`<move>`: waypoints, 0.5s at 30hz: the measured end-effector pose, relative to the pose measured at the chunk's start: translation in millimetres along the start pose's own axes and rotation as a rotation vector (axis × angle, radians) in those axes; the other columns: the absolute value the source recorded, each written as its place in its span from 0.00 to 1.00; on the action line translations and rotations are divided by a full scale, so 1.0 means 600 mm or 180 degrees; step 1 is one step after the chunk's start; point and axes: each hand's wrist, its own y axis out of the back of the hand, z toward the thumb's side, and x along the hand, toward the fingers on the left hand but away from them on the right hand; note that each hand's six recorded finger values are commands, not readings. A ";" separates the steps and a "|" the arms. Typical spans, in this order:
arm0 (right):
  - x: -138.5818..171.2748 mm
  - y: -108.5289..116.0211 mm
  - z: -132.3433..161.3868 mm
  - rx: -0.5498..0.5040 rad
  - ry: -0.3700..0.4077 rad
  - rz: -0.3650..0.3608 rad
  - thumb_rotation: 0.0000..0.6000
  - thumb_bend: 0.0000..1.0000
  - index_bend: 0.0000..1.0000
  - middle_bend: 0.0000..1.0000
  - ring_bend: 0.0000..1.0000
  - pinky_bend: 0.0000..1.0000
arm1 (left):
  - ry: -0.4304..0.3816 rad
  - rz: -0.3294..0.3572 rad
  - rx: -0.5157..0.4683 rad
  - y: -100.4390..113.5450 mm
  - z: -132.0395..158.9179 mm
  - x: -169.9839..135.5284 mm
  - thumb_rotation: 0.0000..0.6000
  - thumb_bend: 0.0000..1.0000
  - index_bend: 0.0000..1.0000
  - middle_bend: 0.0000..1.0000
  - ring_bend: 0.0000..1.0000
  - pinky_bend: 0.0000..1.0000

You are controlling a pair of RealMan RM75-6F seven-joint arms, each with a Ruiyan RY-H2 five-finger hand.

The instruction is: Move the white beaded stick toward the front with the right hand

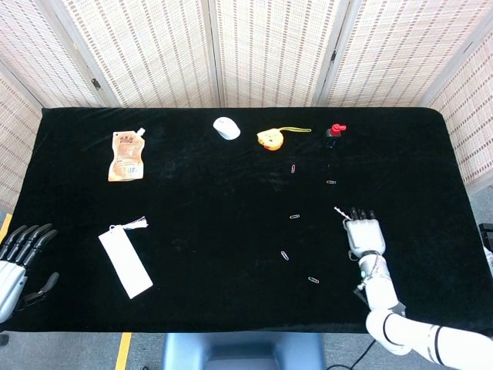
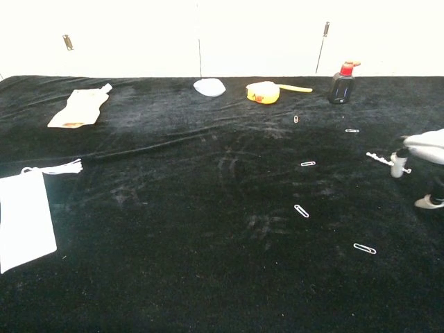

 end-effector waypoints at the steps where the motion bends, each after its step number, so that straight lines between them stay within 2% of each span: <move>1: -0.004 0.002 0.004 0.0002 0.0011 0.0021 1.00 0.29 0.29 0.00 0.00 0.00 | 0.0005 -0.0001 -0.0007 0.000 -0.001 0.000 1.00 0.46 0.00 0.08 0.08 0.05; 9: -0.028 0.012 0.010 0.0048 -0.0080 0.0092 1.00 0.29 0.29 0.00 0.00 0.00 | -0.0006 0.0013 -0.0049 0.006 -0.004 -0.001 1.00 0.46 0.00 0.08 0.08 0.05; 15: -0.033 0.014 -0.007 0.0104 -0.0245 0.0087 1.00 0.29 0.29 0.00 0.00 0.00 | -0.0009 0.0013 -0.0044 0.006 -0.004 -0.002 1.00 0.46 0.00 0.08 0.08 0.05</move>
